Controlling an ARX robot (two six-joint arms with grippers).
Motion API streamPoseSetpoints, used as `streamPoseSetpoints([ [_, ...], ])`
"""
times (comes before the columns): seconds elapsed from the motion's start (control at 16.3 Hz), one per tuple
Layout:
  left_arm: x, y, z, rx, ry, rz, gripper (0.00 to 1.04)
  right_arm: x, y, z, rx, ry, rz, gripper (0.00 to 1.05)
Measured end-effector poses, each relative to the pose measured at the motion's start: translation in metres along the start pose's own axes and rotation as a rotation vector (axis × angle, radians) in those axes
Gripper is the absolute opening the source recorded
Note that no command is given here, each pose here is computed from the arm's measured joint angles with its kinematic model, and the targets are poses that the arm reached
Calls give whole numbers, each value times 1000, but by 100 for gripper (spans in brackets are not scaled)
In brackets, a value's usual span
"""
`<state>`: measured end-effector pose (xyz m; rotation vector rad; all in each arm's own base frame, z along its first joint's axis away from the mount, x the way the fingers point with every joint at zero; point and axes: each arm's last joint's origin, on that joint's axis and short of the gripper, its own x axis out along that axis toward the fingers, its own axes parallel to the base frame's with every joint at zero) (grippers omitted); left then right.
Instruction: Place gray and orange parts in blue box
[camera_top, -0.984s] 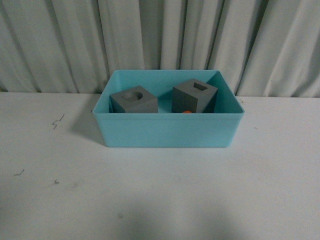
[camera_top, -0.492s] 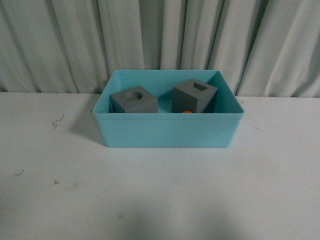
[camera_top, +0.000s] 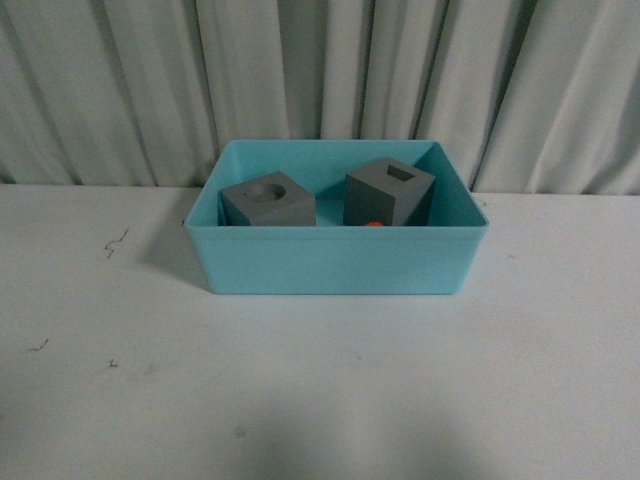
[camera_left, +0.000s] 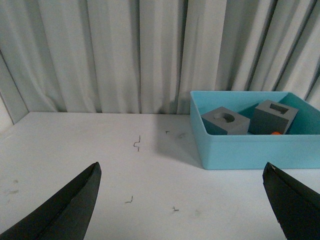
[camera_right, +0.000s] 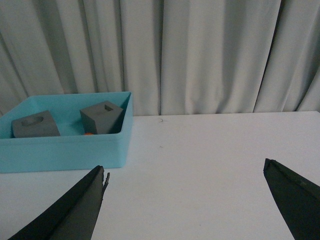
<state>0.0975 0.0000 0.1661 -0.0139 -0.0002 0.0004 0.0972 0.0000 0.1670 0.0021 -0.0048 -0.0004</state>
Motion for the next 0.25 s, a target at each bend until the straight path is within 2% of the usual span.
streamPoseSetpoints([
  [0.25, 0, 0, 0, 0, 0, 0, 98, 0, 0, 0, 0, 0, 0, 98],
])
